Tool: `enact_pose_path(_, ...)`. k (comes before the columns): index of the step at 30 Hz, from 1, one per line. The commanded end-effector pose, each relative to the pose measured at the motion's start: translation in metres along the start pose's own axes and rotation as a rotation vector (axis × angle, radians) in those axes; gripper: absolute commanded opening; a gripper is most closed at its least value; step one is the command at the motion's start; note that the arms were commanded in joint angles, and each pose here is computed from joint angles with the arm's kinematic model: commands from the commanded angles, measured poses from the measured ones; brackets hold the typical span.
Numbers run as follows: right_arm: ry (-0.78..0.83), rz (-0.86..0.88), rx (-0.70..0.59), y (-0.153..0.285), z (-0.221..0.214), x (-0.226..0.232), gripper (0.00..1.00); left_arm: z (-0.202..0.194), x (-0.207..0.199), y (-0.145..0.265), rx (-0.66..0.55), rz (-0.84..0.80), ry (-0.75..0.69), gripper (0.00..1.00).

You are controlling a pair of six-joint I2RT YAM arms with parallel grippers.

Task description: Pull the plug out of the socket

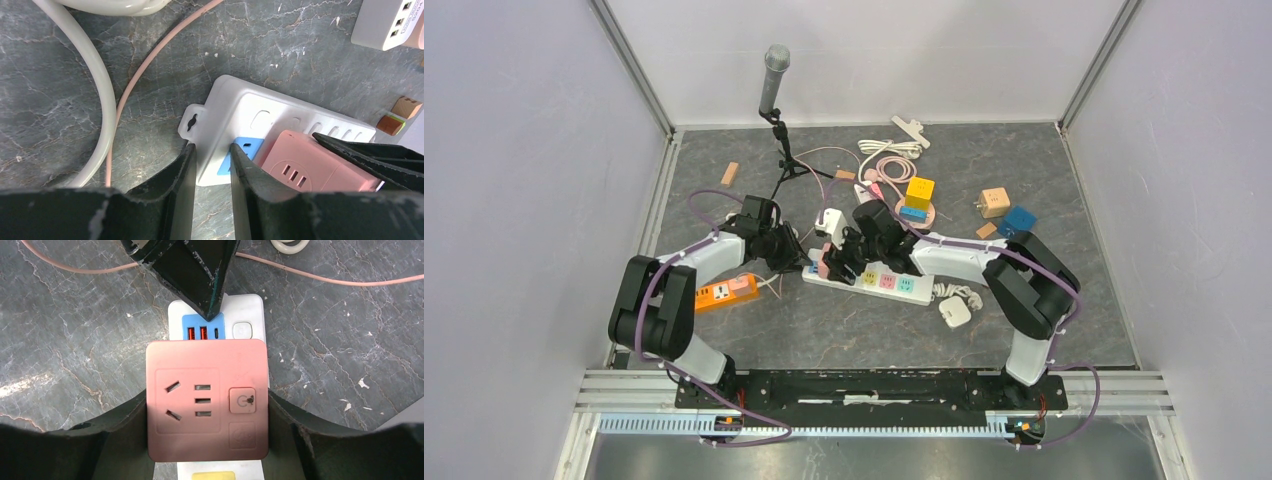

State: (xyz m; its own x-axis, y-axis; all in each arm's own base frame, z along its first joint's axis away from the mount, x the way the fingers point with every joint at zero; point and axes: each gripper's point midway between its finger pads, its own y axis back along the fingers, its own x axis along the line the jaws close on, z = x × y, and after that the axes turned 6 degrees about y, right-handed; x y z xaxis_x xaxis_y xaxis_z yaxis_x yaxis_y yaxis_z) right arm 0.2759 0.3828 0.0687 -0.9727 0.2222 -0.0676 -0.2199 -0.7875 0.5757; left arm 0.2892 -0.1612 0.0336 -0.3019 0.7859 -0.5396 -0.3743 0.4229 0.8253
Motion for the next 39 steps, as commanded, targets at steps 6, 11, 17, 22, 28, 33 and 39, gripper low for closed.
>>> enact_pose_path(6,0.185,-0.048,-0.159,0.006,0.076,0.002,0.00,-0.029,0.042,-0.003,0.070,0.167,0.038,0.30)
enact_pose_path(11,0.204,-0.109,-0.204,0.024,0.095,-0.010,0.00,-0.022,0.037,-0.006,0.043,0.144,0.029,0.30)
enact_pose_path(17,0.120,-0.097,-0.407,0.059,0.147,-0.023,0.00,-0.027,0.044,-0.004,0.061,0.182,0.043,0.30)
enact_pose_path(22,0.137,-0.169,-0.443,0.081,0.172,-0.035,0.00,-0.022,0.040,-0.001,0.051,0.181,0.036,0.30)
enact_pose_path(28,0.032,-0.443,-0.387,0.127,0.152,-0.076,0.00,0.011,-0.004,0.023,-0.023,0.097,-0.038,0.37)
enact_pose_path(33,-0.134,-0.649,-0.261,0.170,0.099,-0.111,0.00,0.044,-0.051,0.059,-0.130,0.002,-0.110,0.50)
enact_pose_path(39,-0.383,-0.981,-0.012,0.230,0.003,-0.139,0.00,0.080,-0.072,0.111,-0.305,0.025,-0.195,0.70)
